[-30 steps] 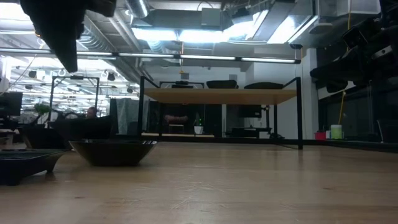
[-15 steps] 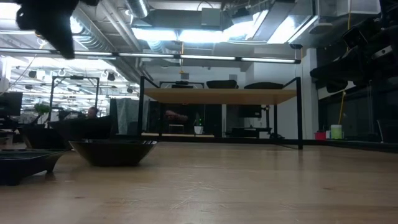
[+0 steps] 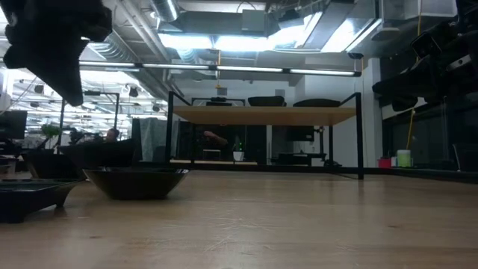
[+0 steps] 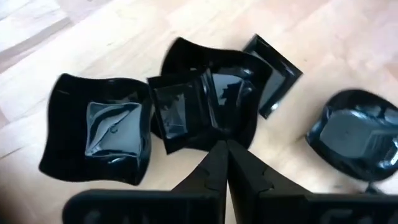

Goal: Pick & Place Mini shaped plates
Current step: Stack the square plate on top of the square plate on the shelf

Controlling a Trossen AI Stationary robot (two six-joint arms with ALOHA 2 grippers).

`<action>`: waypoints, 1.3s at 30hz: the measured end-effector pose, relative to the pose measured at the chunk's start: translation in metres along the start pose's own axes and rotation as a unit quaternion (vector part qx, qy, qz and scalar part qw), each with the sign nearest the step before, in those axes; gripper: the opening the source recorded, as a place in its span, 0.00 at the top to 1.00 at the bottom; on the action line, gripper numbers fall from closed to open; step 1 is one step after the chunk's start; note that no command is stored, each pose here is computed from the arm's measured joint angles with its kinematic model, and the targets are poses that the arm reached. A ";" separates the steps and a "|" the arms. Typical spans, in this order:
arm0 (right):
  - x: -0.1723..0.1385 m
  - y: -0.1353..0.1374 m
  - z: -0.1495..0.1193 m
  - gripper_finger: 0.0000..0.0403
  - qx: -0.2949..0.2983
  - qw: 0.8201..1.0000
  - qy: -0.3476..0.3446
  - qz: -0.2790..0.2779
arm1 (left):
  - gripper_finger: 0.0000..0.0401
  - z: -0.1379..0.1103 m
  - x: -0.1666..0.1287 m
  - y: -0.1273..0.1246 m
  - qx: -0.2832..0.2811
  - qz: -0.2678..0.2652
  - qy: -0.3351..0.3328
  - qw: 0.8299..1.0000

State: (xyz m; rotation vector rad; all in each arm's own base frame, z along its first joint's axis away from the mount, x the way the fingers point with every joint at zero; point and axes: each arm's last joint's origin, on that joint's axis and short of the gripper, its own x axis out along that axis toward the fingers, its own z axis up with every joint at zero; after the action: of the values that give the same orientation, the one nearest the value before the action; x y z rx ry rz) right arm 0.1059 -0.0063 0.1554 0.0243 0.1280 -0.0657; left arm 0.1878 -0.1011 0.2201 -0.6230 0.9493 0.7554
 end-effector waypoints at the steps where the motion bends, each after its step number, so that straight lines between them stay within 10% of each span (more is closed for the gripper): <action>1: 0.000 0.000 0.000 0.92 0.000 1.000 0.000 0.000 | 0.99 0.001 0.000 0.001 -0.006 0.003 -0.003 1.000; 39: 0.000 0.000 0.000 0.92 0.000 1.000 0.000 0.000 | 0.63 0.015 0.065 0.003 0.010 0.178 0.080 0.981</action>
State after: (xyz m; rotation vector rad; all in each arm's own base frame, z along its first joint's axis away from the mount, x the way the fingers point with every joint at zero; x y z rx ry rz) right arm 0.1059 -0.0062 0.1555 0.0243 0.1275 -0.0655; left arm 0.2171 -0.0689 0.1693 -0.5053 1.2341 1.0231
